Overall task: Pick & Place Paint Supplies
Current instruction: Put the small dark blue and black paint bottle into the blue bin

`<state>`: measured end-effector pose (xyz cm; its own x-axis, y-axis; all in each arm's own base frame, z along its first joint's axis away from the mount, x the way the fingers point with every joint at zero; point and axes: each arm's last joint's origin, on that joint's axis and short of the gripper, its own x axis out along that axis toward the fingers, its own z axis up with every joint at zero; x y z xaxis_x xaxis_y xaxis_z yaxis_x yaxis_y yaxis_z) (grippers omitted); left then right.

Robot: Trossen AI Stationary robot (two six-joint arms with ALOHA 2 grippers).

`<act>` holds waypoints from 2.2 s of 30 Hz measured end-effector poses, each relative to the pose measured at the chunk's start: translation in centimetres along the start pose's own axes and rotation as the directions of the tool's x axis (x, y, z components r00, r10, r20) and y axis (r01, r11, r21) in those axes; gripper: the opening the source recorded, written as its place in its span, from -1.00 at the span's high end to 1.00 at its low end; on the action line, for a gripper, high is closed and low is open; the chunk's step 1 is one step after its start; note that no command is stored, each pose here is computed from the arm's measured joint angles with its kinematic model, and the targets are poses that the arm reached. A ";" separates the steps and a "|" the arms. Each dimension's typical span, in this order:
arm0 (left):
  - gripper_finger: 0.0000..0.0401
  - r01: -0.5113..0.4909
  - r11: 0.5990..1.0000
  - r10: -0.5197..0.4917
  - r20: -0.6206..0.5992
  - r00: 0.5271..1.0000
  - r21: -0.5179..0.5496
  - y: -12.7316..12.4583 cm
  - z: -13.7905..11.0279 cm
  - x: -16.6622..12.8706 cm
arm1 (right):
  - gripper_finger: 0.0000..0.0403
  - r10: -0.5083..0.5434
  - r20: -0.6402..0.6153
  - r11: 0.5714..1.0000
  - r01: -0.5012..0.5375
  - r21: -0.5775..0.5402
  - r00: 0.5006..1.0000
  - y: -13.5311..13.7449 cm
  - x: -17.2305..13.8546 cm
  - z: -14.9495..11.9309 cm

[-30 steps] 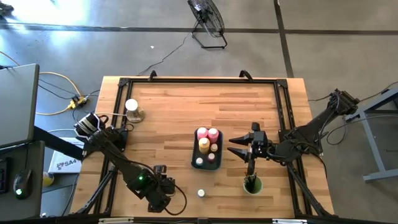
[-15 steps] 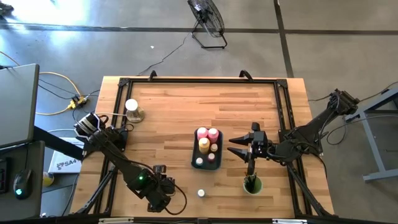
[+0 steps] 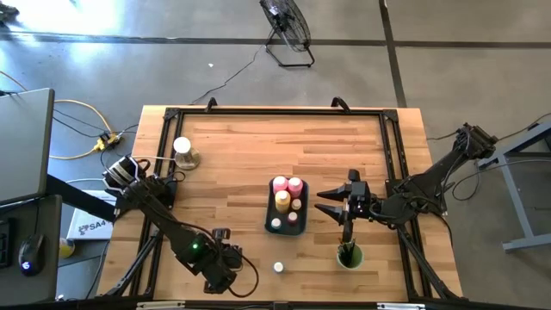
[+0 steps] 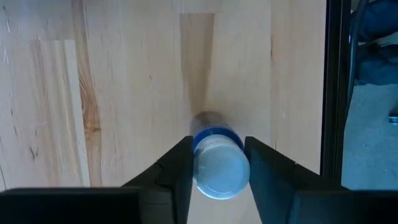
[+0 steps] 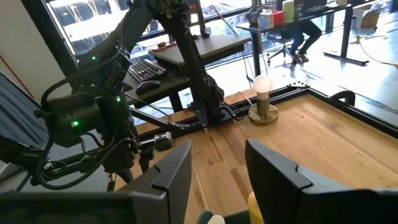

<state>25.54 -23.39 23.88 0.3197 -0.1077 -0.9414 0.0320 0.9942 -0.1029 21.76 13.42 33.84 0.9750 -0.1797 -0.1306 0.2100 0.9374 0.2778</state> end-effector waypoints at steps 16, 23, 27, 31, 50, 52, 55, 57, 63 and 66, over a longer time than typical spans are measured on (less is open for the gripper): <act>0.28 -0.001 1.000 0.001 0.001 1.000 0.004 0.0 0.0 0.0 | 0.29 -0.001 -0.003 1.000 0.001 -0.004 1.000 0.0 0.0 0.0; 0.39 0.013 1.000 -0.013 -0.009 1.000 0.004 0.0 0.0 0.0 | 0.29 0.023 -0.014 1.000 -0.023 -0.003 1.000 0.1 0.0 -0.1; 0.38 0.017 1.000 -0.017 -0.011 1.000 0.003 -0.1 0.0 0.0 | 0.29 0.051 -0.026 0.999 -0.051 -0.003 0.998 0.1 0.0 -0.1; 0.36 0.018 1.000 -0.018 -0.011 1.000 0.003 -0.1 0.0 0.0 | 0.29 0.053 -0.027 0.999 -0.054 -0.003 0.998 0.1 0.0 -0.1; 0.38 -0.007 1.000 0.005 -0.073 0.997 -0.022 0.7 0.9 -1.6 | 0.29 0.163 -0.076 0.986 -0.164 -0.005 0.984 -0.7 -1.6 1.0; 0.38 -0.034 0.999 0.031 -0.092 0.995 -0.032 1.3 1.4 -2.2 | 0.29 0.170 -0.084 0.985 -0.171 -0.007 0.982 -0.8 -1.7 1.1; 0.38 -0.068 0.997 0.063 -0.119 0.991 -0.039 2.4 2.2 -3.1 | 0.29 0.190 -0.107 0.981 -0.192 -0.013 0.976 -0.9 -1.9 1.1; 0.38 -0.079 0.996 0.074 -0.127 0.989 -0.034 3.1 2.8 -3.8 | 0.29 0.206 -0.128 0.977 -0.210 -0.018 0.970 -1.0 -2.1 1.0; 0.38 -0.102 0.994 0.099 -0.088 0.991 -0.033 5.6 5.4 -6.0 | 0.29 0.239 -0.186 0.968 -0.248 -0.028 0.953 -1.2 -2.3 0.7; 0.38 -0.131 0.991 0.129 -0.042 0.991 -0.036 7.1 6.8 -7.3 | 0.29 0.260 -0.219 0.961 -0.274 -0.032 0.940 -1.1 -2.4 0.4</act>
<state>29.89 -15.50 32.21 0.2815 0.0217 -0.9593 -0.0446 0.9990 0.0095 19.17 12.67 34.25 0.9556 0.1403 -0.2592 -0.0672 0.9600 0.2720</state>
